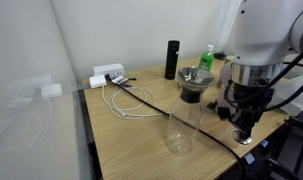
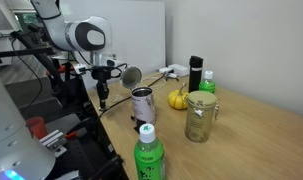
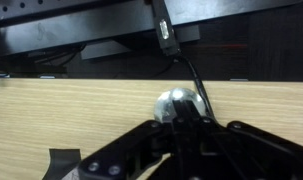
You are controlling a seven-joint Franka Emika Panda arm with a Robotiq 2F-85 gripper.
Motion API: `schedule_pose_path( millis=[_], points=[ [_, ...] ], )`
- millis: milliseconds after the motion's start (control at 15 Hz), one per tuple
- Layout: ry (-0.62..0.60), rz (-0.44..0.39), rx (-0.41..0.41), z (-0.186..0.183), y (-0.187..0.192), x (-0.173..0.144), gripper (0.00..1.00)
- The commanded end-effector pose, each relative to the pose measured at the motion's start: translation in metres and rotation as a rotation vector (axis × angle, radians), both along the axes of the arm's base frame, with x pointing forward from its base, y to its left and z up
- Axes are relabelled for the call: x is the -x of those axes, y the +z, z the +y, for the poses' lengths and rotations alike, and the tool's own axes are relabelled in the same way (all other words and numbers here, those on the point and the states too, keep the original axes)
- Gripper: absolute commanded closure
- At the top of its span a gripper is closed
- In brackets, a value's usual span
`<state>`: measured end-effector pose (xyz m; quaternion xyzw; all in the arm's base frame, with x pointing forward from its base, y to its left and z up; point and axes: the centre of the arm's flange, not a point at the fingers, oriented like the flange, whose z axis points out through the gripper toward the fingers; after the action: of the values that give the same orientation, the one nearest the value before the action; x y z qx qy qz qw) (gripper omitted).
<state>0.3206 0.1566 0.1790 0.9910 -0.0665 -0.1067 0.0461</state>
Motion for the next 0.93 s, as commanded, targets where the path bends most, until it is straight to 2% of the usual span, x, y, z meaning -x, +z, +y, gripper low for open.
schedule_pose_path(
  millis=[0,467,867],
  points=[
    [0.036,-0.022,-0.008,-0.003,-0.025,-0.004,0.99],
    [0.057,-0.043,-0.052,-0.005,-0.045,-0.008,0.99],
    [0.078,-0.042,-0.059,-0.008,-0.047,-0.012,0.99]
  ],
)
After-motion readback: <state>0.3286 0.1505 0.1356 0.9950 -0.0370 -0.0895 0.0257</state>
